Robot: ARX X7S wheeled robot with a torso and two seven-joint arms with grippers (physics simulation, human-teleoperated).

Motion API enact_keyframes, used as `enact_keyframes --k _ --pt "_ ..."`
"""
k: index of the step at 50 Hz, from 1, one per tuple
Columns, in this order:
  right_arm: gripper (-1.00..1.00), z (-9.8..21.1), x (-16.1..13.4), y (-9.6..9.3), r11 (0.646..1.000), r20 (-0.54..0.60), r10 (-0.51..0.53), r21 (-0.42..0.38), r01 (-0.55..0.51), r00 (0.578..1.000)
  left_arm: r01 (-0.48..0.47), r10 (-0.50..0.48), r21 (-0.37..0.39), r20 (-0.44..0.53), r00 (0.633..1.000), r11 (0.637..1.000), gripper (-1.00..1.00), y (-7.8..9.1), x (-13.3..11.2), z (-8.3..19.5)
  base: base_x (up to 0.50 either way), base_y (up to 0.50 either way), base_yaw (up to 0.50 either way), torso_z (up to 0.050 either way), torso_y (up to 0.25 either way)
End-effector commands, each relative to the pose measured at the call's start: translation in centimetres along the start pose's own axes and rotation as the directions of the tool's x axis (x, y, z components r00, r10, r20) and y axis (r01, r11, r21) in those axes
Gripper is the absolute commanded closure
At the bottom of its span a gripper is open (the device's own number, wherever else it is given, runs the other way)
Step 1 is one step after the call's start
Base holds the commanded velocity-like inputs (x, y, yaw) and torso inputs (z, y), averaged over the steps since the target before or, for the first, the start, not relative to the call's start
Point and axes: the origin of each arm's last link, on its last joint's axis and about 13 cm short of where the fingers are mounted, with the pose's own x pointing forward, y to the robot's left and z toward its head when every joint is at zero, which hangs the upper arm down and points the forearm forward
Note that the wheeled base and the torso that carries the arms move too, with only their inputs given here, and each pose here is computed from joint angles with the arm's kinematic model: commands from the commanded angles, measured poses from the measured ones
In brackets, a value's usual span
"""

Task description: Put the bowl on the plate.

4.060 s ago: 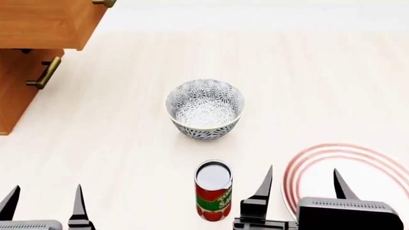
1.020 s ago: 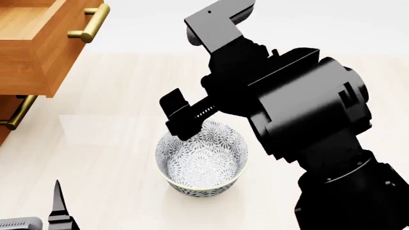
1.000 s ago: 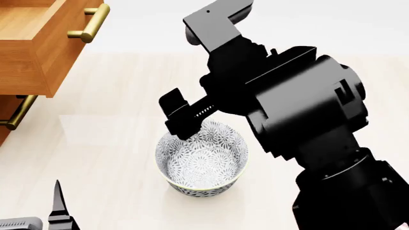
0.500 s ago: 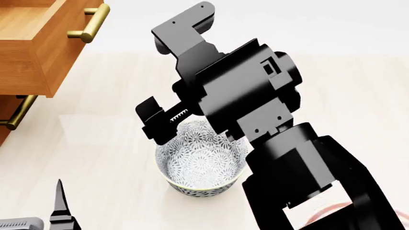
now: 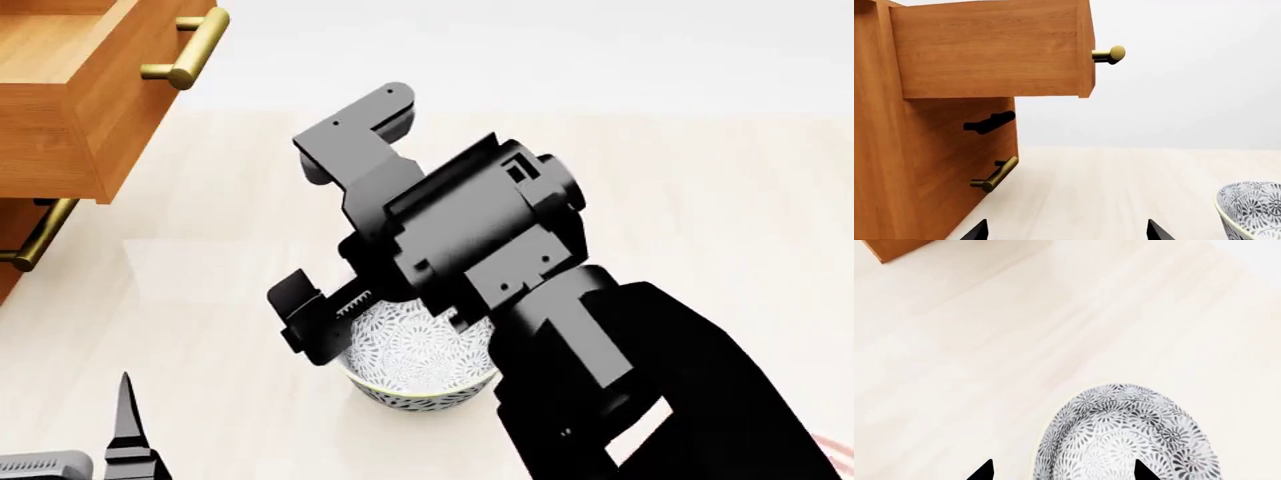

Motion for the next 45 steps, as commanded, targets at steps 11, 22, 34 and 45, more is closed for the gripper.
enact_keyframes --k 11,22,34,45 --pt "-1.0 -0.6 0.5 0.0 1.0 -0.043 0.011 0.012 -0.01 0.999 -0.001 0.001 -0.003 0.001 1.0 1.0 -1.0 0.0 -0.1 0.0 0.0 0.0 0.0 0.0 0.0" --pt "-1.0 -1.4 1.0 -0.1 1.0 -0.069 0.005 0.006 -0.005 0.998 0.004 -0.004 -0.002 0.006 1.0 1.0 -1.0 0.0 -0.2 0.3 0.0 0.0 0.0 0.0 0.0" --pt "-1.0 -1.4 0.9 -0.3 1.0 -0.062 0.009 0.017 -0.008 0.998 0.005 -0.005 0.0 0.007 1.0 1.0 -1.0 -0.1 -0.3 0.3 0.0 0.0 0.0 0.0 0.0" --pt "-1.0 -1.5 1.1 -0.1 1.0 -0.076 0.0 -0.002 0.0 0.997 0.009 -0.009 0.002 0.008 1.0 1.0 -1.0 -0.1 -0.3 0.4 0.0 0.0 0.0 0.0 0.0"
